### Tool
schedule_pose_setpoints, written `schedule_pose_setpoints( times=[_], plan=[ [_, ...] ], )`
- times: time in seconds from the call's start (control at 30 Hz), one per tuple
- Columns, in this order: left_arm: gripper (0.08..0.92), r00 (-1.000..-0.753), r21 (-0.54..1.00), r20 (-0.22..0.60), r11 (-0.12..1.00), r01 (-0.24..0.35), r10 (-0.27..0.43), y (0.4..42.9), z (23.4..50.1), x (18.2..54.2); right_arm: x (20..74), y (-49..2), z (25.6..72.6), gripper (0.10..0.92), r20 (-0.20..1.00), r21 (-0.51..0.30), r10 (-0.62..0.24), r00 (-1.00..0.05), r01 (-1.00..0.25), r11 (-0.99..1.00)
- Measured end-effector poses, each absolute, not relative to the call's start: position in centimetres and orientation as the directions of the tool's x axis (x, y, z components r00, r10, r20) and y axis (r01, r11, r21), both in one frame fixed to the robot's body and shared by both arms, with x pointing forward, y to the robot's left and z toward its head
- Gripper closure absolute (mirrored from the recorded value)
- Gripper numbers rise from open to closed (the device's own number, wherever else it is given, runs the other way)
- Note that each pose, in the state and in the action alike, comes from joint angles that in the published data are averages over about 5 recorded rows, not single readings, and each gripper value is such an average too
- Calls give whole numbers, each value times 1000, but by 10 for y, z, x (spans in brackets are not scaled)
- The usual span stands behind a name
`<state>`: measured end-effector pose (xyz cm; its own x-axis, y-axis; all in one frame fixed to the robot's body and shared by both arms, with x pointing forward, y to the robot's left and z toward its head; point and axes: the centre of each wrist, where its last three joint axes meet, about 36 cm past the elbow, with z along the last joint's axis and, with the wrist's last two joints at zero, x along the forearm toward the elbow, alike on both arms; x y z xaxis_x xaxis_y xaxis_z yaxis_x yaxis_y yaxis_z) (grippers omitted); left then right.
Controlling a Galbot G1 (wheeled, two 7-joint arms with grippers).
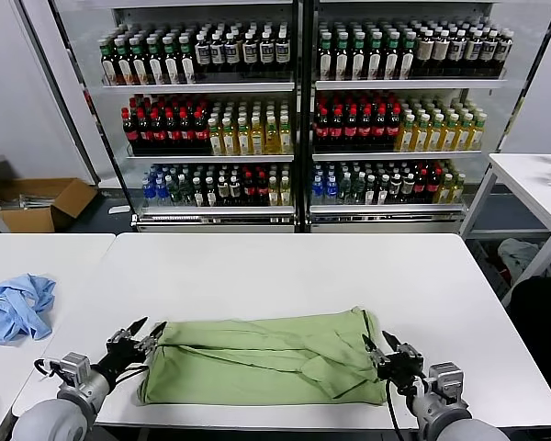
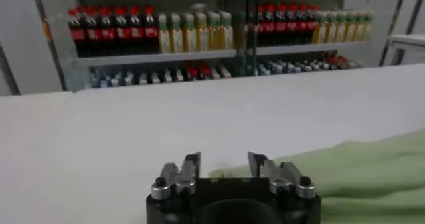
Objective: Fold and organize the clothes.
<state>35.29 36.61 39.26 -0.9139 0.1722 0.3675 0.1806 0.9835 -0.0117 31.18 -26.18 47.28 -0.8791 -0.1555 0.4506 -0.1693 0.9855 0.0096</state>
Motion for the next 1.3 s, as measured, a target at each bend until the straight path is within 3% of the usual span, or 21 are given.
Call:
schedule_pose_setpoints(
  times=[0.13,0.3,0.67,0.8,1.3],
  plan=[
    [301,-922,-25,371,994,107,109,345,393,344,316,-267,477,296,434,-10,-136,-891,-156,988],
    [191,-910,-61,412,998,22,45,319,393,336,317,-271,480,207,422,-24,-122,-898,-146,989],
    [185,-857,-105,515,989,-102,-34,290,391,331,317,-269,481,200,411,-29,-115,-905,-139,990],
    [268,-846,-115,532,986,-118,-39,282,391,328,317,-267,480,200,410,-30,-112,-905,-137,990],
    [701,-837,-125,545,983,-136,-46,268,387,333,316,-265,478,199,410,-30,-105,-906,-128,991]
  ],
)
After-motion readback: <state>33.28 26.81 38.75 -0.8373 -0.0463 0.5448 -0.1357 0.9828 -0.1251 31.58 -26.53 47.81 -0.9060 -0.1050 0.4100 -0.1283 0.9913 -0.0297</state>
